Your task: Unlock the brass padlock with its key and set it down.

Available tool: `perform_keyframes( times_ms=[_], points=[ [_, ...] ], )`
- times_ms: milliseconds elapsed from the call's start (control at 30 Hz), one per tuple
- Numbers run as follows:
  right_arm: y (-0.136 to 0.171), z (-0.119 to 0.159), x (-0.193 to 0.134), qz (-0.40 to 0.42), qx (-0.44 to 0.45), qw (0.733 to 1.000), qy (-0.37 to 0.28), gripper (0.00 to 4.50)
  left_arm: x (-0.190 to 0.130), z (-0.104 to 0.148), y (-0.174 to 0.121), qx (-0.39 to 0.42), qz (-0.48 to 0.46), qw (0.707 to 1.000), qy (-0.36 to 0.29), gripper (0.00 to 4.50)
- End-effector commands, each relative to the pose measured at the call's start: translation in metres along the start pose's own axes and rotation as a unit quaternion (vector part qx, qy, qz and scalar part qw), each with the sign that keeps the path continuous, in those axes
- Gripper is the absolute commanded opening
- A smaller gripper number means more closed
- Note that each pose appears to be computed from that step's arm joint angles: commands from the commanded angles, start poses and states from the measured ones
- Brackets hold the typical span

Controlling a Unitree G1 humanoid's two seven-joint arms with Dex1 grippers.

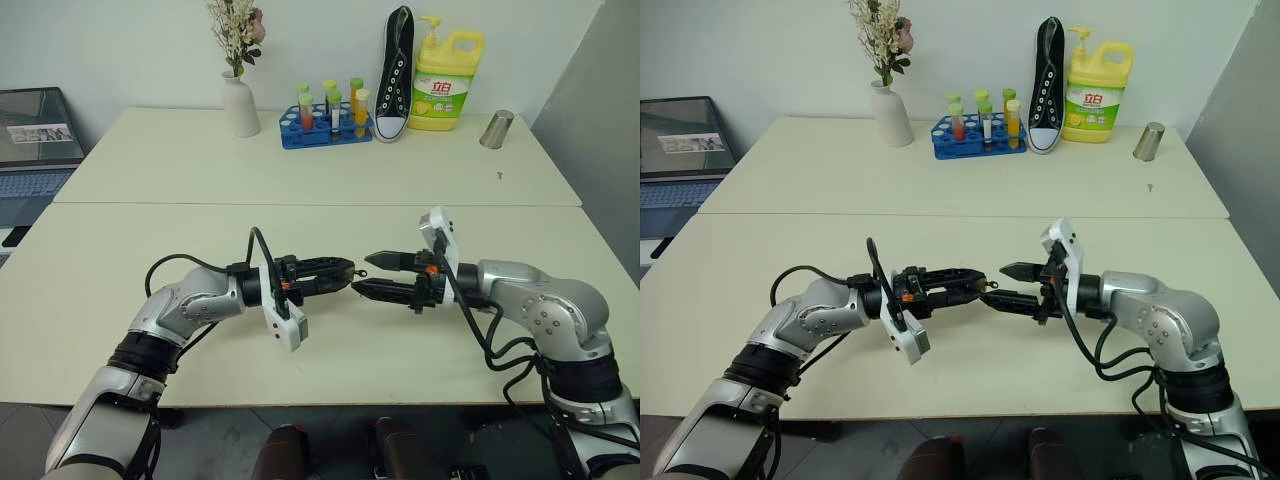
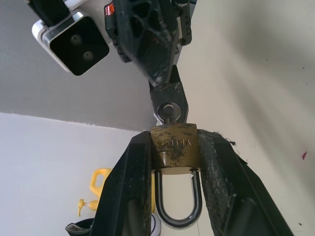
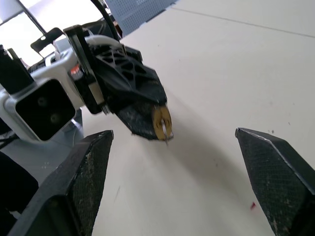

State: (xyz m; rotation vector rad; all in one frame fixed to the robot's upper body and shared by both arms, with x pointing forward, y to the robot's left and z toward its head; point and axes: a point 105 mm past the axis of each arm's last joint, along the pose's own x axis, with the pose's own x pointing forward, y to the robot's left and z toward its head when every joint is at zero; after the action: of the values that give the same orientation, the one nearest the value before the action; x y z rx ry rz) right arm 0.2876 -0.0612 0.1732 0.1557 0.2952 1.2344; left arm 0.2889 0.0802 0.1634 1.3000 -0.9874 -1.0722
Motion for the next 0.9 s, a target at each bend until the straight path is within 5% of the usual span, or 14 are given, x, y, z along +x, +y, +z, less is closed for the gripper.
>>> perform_keyframes(
  times_ms=[33,267,633,900],
  points=[
    [0.0056,0.0103,0.0078,0.016,0.001,1.000,-0.015,4.16,0.0031,0.0036,0.0123,0.011,0.020,1.000,-0.017,0.97],
    [0.0064,0.0053,0.0154,0.024,0.011,1.000,-0.003,4.16,0.0029,0.0047,0.0116,0.011,0.020,1.000,-0.016,0.97],
    [0.0054,0.0074,0.0161,0.028,0.010,1.000,-0.004,0.25,0.0016,0.0054,0.0102,0.010,0.020,1.000,-0.014,0.97],
    [0.0069,0.0071,0.0154,0.033,0.006,0.999,-0.003,0.17,0.0016,0.0061,0.0098,0.008,0.021,1.000,-0.016,0.97]
  ],
)
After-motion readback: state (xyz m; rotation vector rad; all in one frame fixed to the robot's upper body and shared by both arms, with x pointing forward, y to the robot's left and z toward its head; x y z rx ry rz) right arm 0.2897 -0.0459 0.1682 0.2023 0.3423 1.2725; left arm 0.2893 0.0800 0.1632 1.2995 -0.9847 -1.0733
